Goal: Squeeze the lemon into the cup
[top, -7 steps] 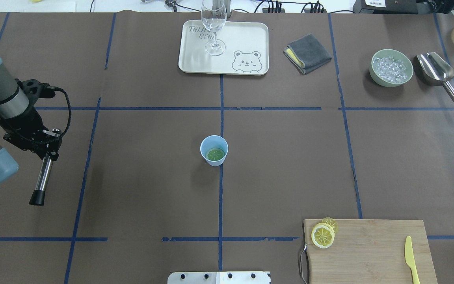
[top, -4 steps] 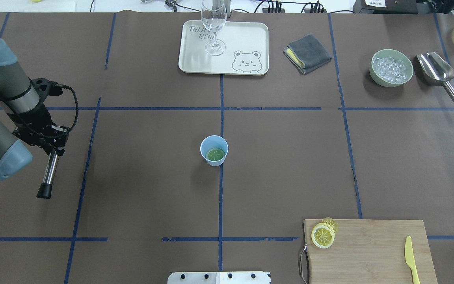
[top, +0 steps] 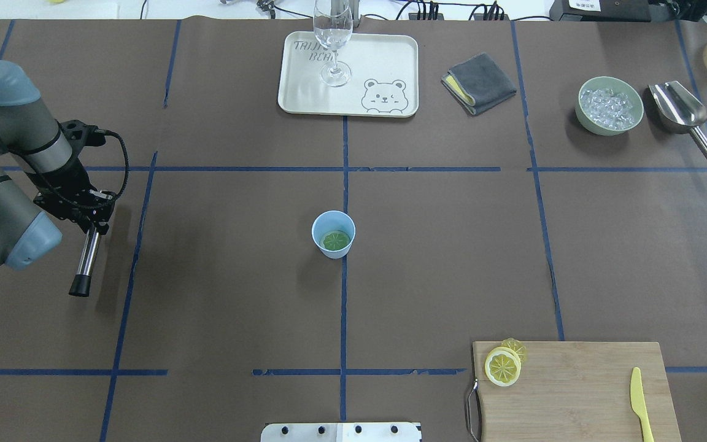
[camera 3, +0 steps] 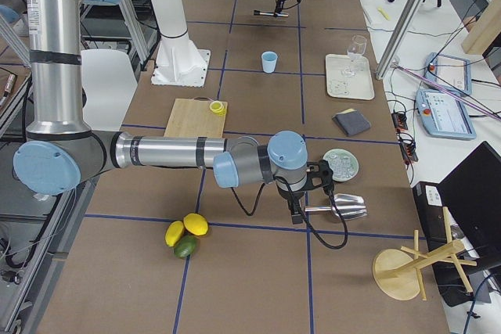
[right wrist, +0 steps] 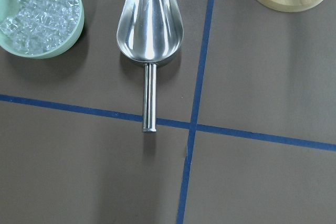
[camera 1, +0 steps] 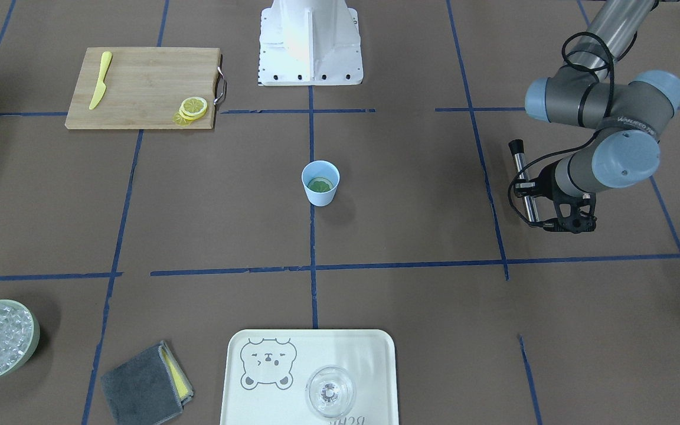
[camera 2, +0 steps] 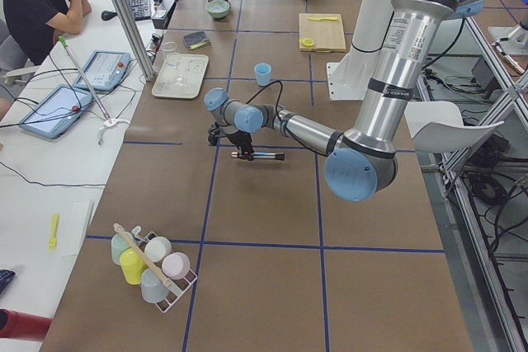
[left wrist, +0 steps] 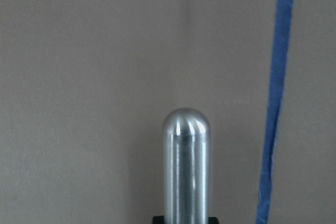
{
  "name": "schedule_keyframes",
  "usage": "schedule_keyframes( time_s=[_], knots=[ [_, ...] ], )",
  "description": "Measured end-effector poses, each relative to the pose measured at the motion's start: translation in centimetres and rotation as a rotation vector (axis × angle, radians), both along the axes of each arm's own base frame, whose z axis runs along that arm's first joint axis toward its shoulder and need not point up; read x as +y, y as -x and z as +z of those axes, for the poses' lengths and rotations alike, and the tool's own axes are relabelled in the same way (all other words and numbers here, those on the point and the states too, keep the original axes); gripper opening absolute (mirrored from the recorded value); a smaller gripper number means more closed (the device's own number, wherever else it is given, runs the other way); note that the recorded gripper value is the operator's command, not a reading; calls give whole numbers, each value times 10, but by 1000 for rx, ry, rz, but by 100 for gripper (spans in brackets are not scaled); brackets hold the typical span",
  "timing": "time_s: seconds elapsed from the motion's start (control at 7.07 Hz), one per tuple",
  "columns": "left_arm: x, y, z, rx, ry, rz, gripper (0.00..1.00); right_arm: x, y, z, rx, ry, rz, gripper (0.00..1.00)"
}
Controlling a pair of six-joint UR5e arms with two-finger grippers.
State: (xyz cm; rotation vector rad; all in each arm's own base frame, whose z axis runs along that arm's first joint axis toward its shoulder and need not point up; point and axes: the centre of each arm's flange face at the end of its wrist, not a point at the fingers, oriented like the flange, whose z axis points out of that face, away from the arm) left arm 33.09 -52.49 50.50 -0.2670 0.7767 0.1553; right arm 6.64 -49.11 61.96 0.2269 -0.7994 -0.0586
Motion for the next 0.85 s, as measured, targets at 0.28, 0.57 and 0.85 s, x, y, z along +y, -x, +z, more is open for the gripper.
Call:
schedule_keyframes(
  time_s=[0.28,0.57,0.85],
  knots=[
    [-4,5,1,2,-10,-9,100,0,0,0,0,-1,-1,100],
    [-21,42,-19,14,-47,-80,100,0,0,-3,-1,-5,-1,100],
    [-44,127,-61,53,-140,-209,100,0,1,-6,-5,-11,-2,100]
  ],
)
